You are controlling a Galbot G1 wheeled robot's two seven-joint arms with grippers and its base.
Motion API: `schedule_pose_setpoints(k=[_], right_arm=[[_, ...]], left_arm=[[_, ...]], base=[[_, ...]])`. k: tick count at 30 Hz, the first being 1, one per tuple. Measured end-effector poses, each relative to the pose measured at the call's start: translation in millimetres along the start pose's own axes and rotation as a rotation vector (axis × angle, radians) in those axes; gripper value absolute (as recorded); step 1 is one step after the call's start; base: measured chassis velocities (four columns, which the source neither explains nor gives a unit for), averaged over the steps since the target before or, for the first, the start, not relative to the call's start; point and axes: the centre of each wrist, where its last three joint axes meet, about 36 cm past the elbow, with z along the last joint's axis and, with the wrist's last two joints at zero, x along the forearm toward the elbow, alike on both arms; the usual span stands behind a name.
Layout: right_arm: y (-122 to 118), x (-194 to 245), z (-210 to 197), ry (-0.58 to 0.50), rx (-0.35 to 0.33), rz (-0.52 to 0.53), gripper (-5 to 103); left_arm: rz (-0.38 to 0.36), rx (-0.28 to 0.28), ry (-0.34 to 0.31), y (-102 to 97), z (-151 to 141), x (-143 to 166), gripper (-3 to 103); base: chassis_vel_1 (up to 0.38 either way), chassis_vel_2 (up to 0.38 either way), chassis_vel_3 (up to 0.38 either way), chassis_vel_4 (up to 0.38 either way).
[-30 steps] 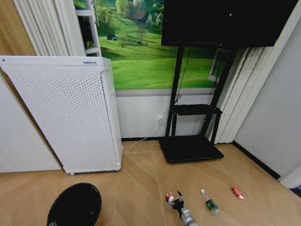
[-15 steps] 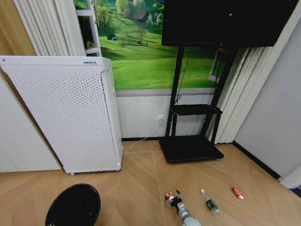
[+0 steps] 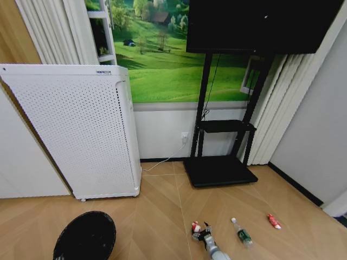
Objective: Pick up the trash bin and place the garbage on the floor into it.
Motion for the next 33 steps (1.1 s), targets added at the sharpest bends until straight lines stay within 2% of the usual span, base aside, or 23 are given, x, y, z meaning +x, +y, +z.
schedule_pose_setpoints(k=[2,3,6,7,9,10,12,13,15,16,19,25,28,31,33], right_arm=[[6,0,3,0.009,-0.001,-0.007,83],[6,0,3,0.009,-0.001,-0.007,83],[9,1,4,0.010,0.009,-0.013,66],[9,1,4,0.010,0.009,-0.013,66],[9,1,4,0.006,0.010,-0.013,56],[9,1,4,0.006,0.010,-0.013,56],[7,1,2,-0.002,0.011,-0.011,44],[7,1,2,-0.002,0.011,-0.011,44],[6,1,1,-0.006,0.011,-0.009,35],[6,1,1,-0.006,0.011,-0.009,35],[5,1,-1,-0.012,0.005,-0.007,26],[1,6,-5,-0.029,-0.016,0.003,25],[-3,16,-8,-0.042,-0.049,0.013,25],[-13,34,-15,-0.084,-0.086,0.018,25],[-25,53,-29,-0.162,-0.123,0.012,25]], left_arm=[[-0.002,0.001,0.003,0.8,1,0,3],[-0.002,0.001,0.003,0.8,1,0,3],[-0.004,0.004,0.006,1.4,2,-1,3],[-0.004,0.004,0.006,1.4,2,-1,3],[-0.004,0.005,0.008,1.4,3,-1,3],[-0.004,0.005,0.008,1.4,3,-1,3],[-0.003,0.006,0.009,1.0,4,-2,3],[-0.003,0.006,0.009,1.0,4,-2,3],[-0.003,0.006,0.008,0.3,3,-2,3],[-0.003,0.006,0.008,0.3,3,-2,3],[-0.002,0.006,0.006,-1.9,2,-4,3],[0.004,0.005,0.007,-5.0,1,-7,3],[0.011,0.002,0.005,-7.4,-1,-12,3],[0.024,-0.003,0.007,-12.0,-4,-19,3],[0.035,-0.011,0.002,-19.5,-9,-28,3]], base=[[0.000,0.000,0.000,0.000],[0.000,0.000,0.000,0.000],[0.000,0.000,0.000,0.000],[0.000,0.000,0.000,0.000],[0.000,0.000,0.000,0.000],[0.000,0.000,0.000,0.000],[0.000,0.000,0.000,0.000],[0.000,0.000,0.000,0.000],[0.000,0.000,0.000,0.000],[0.000,0.000,0.000,0.000],[0.000,0.000,0.000,0.000],[0.000,0.000,0.000,0.000],[0.000,0.000,0.000,0.000],[0.000,0.000,0.000,0.000],[0.000,0.000,0.000,0.000]])
